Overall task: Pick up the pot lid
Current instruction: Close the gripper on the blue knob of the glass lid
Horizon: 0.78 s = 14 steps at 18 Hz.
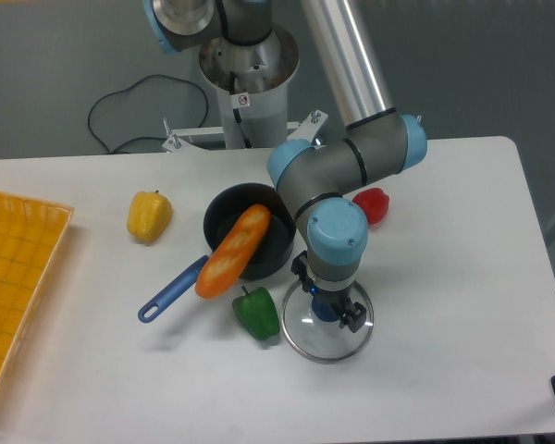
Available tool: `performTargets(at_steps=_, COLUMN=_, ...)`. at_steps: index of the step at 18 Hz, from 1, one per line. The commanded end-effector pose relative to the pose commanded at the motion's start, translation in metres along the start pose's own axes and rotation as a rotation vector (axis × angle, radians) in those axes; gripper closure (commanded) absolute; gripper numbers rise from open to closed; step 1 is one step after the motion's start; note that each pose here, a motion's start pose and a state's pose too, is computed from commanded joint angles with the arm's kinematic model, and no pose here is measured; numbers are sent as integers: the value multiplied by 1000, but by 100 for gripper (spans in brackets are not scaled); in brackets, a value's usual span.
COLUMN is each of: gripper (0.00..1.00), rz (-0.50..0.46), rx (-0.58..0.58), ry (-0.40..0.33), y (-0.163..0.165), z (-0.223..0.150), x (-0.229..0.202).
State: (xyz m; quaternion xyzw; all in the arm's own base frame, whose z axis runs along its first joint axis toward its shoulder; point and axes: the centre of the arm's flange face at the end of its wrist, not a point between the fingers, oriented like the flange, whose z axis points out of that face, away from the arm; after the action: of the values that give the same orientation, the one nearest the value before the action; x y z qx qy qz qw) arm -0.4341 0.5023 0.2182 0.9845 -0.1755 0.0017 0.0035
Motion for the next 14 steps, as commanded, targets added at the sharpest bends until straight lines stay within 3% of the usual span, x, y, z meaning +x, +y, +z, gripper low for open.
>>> performTargets(at_steps=14, gripper=0, rz=-5, rx=-2, ry=7, y=0, z=5, x=0)
